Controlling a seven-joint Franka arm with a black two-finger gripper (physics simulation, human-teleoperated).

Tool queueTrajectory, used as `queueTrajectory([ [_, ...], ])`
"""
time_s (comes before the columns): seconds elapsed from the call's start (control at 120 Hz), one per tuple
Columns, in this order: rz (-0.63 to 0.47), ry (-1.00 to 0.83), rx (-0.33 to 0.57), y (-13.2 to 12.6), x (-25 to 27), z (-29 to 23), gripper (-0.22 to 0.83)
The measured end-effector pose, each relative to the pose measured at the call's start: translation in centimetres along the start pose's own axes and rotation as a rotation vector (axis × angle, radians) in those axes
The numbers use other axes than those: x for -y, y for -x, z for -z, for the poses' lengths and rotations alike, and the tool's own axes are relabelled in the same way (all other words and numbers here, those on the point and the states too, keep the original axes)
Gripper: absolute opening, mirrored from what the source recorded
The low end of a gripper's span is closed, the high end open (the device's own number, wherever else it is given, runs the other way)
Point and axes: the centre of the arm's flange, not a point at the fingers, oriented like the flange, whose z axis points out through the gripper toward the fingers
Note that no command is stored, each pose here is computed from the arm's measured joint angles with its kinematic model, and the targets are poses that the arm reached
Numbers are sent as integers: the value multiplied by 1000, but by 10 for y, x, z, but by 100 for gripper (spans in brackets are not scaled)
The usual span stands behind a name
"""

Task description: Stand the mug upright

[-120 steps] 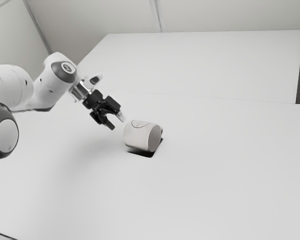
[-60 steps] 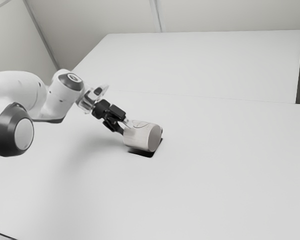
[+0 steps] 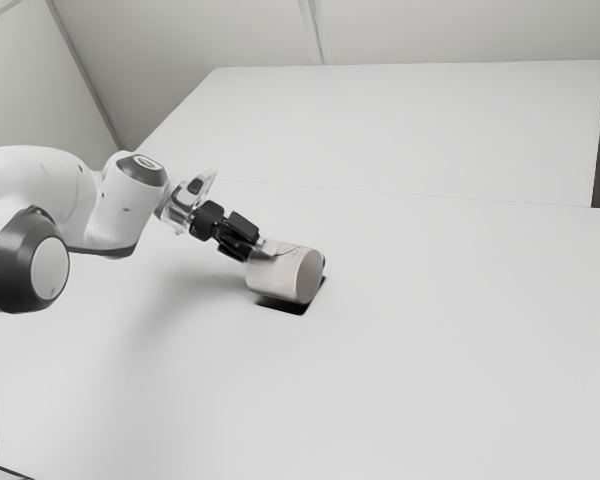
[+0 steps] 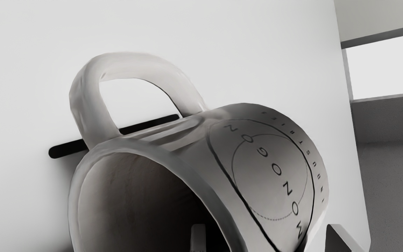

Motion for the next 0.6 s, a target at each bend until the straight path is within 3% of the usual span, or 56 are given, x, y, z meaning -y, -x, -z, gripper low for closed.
queueTrajectory([
  [0.5, 8, 87, -51, 7, -2, -10, 15],
  [0.6, 6, 116, -69, 7, -5, -12, 5],
])
